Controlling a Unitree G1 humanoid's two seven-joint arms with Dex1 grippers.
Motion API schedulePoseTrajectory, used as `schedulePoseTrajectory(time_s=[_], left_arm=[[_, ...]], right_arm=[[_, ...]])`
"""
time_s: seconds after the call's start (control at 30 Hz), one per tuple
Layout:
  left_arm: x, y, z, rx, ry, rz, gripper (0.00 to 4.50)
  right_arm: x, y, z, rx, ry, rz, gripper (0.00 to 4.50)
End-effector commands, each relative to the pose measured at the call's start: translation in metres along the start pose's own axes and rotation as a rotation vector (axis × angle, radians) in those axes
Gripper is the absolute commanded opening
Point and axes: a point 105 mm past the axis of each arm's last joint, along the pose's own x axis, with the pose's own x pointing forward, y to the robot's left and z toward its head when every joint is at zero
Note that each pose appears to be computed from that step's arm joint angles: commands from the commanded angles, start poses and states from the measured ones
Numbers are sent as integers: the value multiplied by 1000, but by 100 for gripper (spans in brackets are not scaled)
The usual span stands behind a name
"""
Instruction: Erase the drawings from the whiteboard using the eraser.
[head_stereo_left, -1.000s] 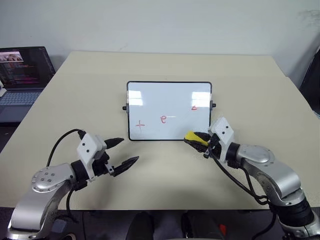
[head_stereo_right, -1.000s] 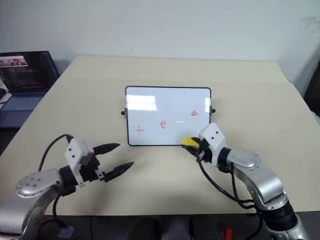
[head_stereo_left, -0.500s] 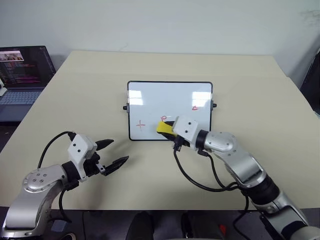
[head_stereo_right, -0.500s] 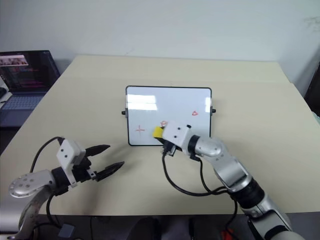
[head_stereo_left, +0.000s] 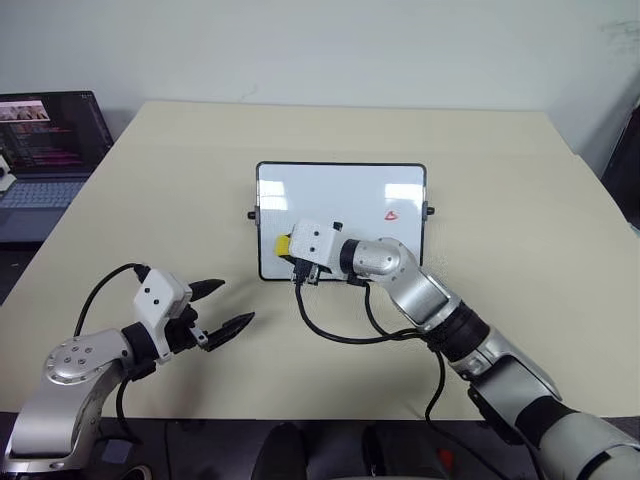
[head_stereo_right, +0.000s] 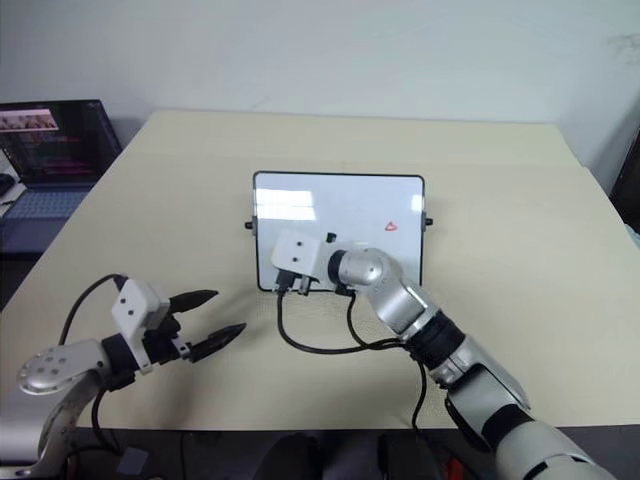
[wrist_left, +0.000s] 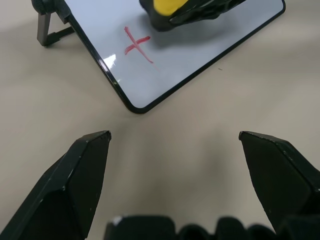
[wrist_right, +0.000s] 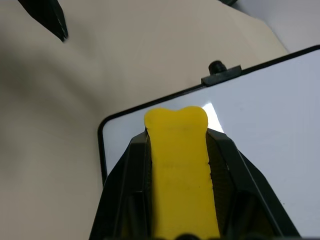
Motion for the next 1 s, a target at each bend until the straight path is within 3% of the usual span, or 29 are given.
schedulePoseTrajectory(time_s=[0.03,0.23,0.5,0.77,1.0], left_arm=[[-3,3,10,55,-19,3,450],[-2,3,11,61,-20,-8,450],[0,3,11,67,-23,-18,450],[1,2,10,66,-22,-23,450],[1,2,9,66,-22,-24,450]], right_arm=[[8,-15,17,-66,-40,-62,114],[19,-18,11,-118,9,-49,114],[15,13,-23,-180,143,150,114],[18,-33,-1,-291,83,-91,113],[19,8,-17,-232,122,137,112]])
